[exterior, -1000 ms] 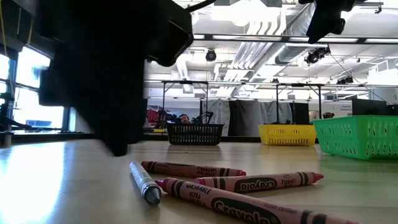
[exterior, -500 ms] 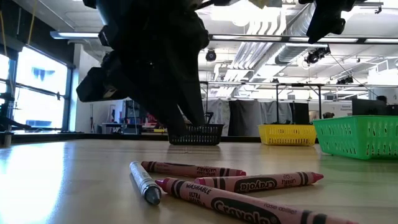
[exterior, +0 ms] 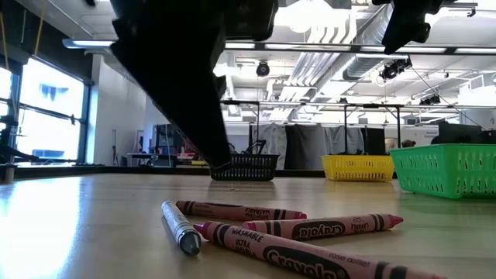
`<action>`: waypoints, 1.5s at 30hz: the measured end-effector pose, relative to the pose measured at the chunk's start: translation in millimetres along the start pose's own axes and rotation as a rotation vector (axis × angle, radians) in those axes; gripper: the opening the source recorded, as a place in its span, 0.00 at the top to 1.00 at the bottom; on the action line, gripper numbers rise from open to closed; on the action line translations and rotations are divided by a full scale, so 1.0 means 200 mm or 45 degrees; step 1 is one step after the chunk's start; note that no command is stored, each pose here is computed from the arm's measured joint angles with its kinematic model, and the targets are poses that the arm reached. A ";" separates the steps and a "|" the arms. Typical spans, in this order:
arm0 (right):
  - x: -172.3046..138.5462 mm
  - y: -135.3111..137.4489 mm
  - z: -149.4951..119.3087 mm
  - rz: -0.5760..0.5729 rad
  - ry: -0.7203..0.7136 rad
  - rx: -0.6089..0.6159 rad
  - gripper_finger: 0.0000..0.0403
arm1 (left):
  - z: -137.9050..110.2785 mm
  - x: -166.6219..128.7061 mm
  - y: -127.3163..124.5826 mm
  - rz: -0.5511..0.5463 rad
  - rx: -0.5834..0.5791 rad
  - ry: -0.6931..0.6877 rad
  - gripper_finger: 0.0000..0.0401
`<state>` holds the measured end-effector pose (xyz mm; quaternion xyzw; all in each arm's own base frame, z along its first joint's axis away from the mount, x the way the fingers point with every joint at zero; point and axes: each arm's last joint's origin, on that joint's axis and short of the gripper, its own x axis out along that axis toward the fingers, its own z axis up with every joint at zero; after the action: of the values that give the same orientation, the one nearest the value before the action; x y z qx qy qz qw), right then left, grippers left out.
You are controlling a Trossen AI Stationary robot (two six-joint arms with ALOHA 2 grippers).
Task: Sort crayons
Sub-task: Put the pink crayon into the green basket
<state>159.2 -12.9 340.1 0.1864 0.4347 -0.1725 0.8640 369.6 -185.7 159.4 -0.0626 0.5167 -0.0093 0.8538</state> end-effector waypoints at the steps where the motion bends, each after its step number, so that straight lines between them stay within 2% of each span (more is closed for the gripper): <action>1: 0.00 0.00 0.00 0.000 0.000 0.000 0.68 | 0.00 0.00 0.01 0.005 0.066 0.002 0.62; 4: 0.00 0.00 0.00 0.000 0.000 0.000 0.68 | 0.00 0.02 0.03 0.013 0.227 0.020 0.62; 11: 0.00 0.00 0.00 0.000 0.000 0.000 0.68 | 0.00 0.06 0.05 -0.009 0.416 0.049 0.62; 16: 0.00 0.00 0.00 0.000 0.000 0.000 0.68 | 0.00 0.10 0.05 -0.036 0.414 0.061 0.62; 25: 0.00 0.00 0.00 0.001 -0.002 0.000 0.68 | -0.07 0.23 0.05 0.050 0.440 0.137 0.63; 29: 0.00 0.00 0.00 0.003 -0.006 0.001 0.68 | -0.08 0.24 0.04 0.063 0.432 0.152 0.71; 36: 0.00 0.00 0.00 0.004 -0.007 0.001 0.68 | -0.08 0.24 0.04 0.052 0.386 0.144 0.97; 41: 0.00 0.00 0.00 0.004 -0.008 0.001 0.68 | -0.07 0.24 0.04 0.059 0.332 0.144 0.99; 45: 0.00 0.00 0.00 0.005 -0.009 0.001 0.68 | -0.01 0.17 0.03 0.053 0.325 0.087 0.99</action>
<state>159.9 -13.0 340.5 0.1870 0.4312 -0.1718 0.8658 383.2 -183.0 128.5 0.0577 0.5411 -0.0595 0.8368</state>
